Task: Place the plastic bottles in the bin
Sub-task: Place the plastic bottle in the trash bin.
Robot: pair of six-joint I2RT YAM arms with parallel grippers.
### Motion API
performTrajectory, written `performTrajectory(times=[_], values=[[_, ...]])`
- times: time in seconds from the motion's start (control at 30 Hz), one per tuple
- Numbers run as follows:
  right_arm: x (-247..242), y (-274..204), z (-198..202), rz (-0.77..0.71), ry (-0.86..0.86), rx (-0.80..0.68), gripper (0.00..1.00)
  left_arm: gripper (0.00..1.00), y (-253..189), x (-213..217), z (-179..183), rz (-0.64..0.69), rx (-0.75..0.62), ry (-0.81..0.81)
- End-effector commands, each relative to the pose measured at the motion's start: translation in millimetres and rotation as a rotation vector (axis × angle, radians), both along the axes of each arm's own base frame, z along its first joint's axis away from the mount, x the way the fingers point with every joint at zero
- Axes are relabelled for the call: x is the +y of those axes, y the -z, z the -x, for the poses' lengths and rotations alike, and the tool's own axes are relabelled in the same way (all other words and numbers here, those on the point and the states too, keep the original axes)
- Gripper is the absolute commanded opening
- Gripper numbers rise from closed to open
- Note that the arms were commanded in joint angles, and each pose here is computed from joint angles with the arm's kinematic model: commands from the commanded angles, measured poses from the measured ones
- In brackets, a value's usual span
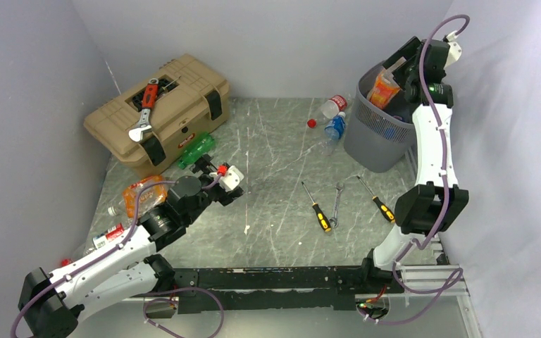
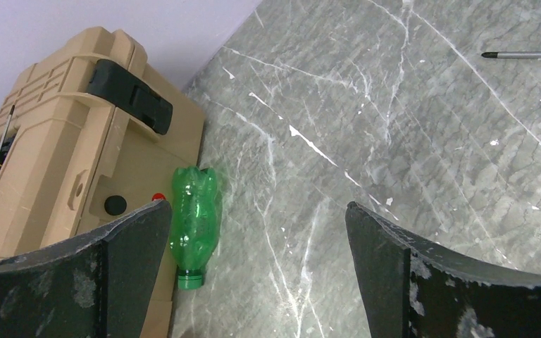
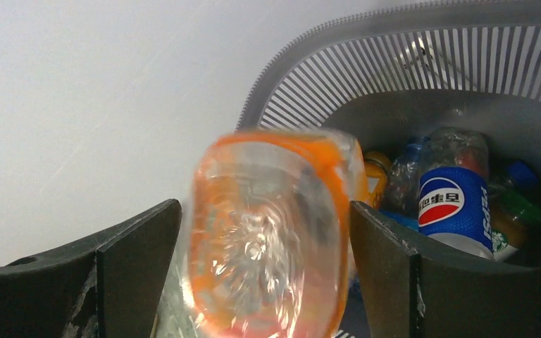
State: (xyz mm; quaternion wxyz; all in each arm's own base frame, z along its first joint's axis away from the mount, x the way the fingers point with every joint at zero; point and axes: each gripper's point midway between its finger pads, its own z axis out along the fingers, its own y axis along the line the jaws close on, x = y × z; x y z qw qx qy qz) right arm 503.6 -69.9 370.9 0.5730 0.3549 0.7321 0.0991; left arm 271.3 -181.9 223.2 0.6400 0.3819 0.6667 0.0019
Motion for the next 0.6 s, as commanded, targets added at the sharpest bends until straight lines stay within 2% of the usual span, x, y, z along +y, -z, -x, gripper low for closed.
performTrajectory(times=[0.0, 0.13, 0.33, 0.47, 0.57], values=[[-3, -2, 8, -0.017, 0.019, 0.043, 0.94, 1.0, -19, -5, 0, 0.057, -0.033, 0.016], [-5, 2, 11, -0.003, 0.026, 0.058, 1.0, 1.0, -20, -5, 0, 0.063, -0.034, 0.02], [0, -29, 25, 0.033, 0.013, -0.039, 0.98, 0.99, -18, -7, 0, 0.063, -0.026, 0.027], [7, -35, 31, 0.064, -0.019, -0.06, 0.85, 0.99, -19, -7, 0, 0.066, -0.028, 0.028], [11, -21, 28, 0.066, -0.046, -0.047, 0.67, 0.99, -19, -8, 1, 0.068, -0.028, 0.031]])
